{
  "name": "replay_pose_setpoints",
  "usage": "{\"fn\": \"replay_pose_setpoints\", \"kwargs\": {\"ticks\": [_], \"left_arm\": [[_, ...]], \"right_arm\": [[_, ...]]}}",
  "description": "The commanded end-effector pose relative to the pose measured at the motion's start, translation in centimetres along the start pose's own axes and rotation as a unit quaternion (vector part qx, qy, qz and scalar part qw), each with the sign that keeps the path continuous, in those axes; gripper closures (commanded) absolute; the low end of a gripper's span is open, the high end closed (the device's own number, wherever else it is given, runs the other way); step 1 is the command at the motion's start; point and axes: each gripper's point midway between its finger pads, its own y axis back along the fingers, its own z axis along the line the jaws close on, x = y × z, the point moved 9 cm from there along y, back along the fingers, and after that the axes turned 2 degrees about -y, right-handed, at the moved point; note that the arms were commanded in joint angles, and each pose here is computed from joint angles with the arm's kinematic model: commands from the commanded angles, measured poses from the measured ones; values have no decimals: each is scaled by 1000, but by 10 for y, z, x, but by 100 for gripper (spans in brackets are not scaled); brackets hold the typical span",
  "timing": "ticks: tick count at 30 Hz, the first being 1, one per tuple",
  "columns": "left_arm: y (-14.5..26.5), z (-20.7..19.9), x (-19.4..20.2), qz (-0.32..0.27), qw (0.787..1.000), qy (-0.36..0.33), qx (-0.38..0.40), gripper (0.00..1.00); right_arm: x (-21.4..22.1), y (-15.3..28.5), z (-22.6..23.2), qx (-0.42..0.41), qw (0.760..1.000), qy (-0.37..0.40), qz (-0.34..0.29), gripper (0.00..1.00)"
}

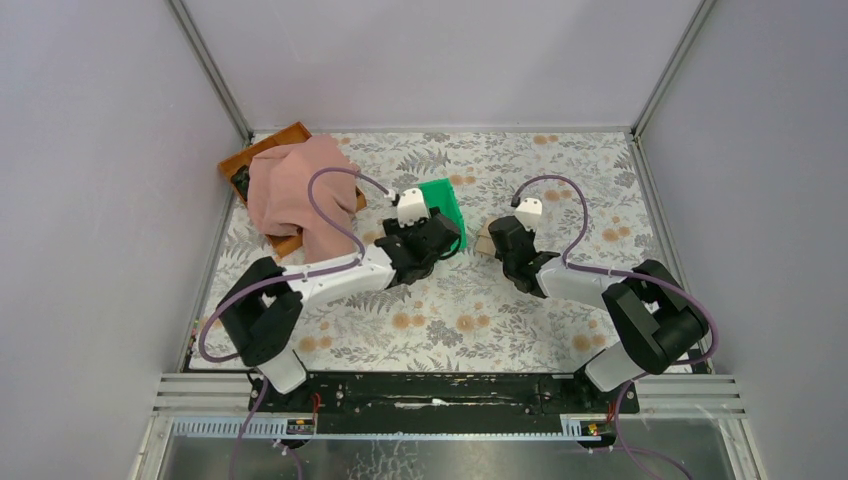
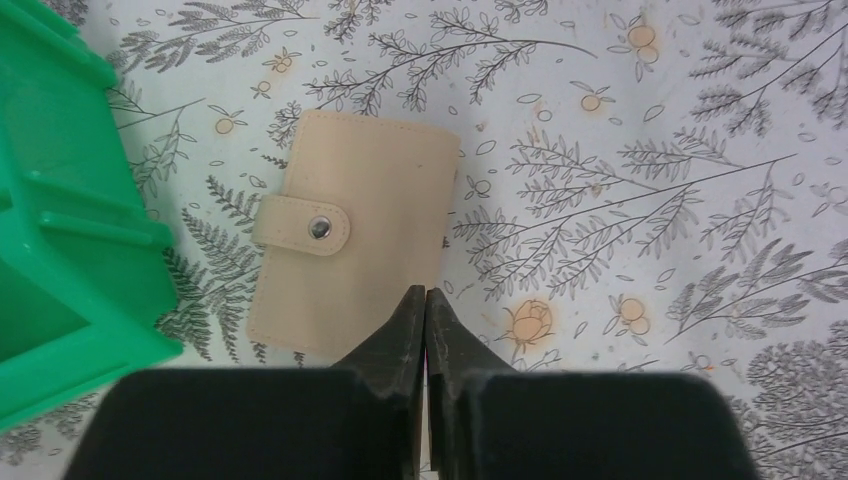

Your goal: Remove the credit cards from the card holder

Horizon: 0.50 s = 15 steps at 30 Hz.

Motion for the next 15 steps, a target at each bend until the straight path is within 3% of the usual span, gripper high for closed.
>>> {"fn": "replay_pose_setpoints", "kwargs": {"ticks": [1,3,5,8,11,15], "left_arm": [[27,-15,17,-26,999,-12,45,27],[37,-21,36,-12,998,-20,64,42],[40,-26,52,4,997,-29,76,65],[36,-30,68,22,996,-39,78,84],[30,-35,72,22,996,-50,77,93],[13,-42,76,10,996,-67,62,92]], "right_arm": [[-18,0,2,25,999,-16,-31,100],[-19,1,-1,32,999,-17,-36,100],[-20,2,-2,32,998,-20,-42,100],[-21,4,-4,34,998,-24,-48,100],[-23,7,-7,37,997,-31,-56,100],[-24,9,-8,37,997,-37,-60,100]]}}
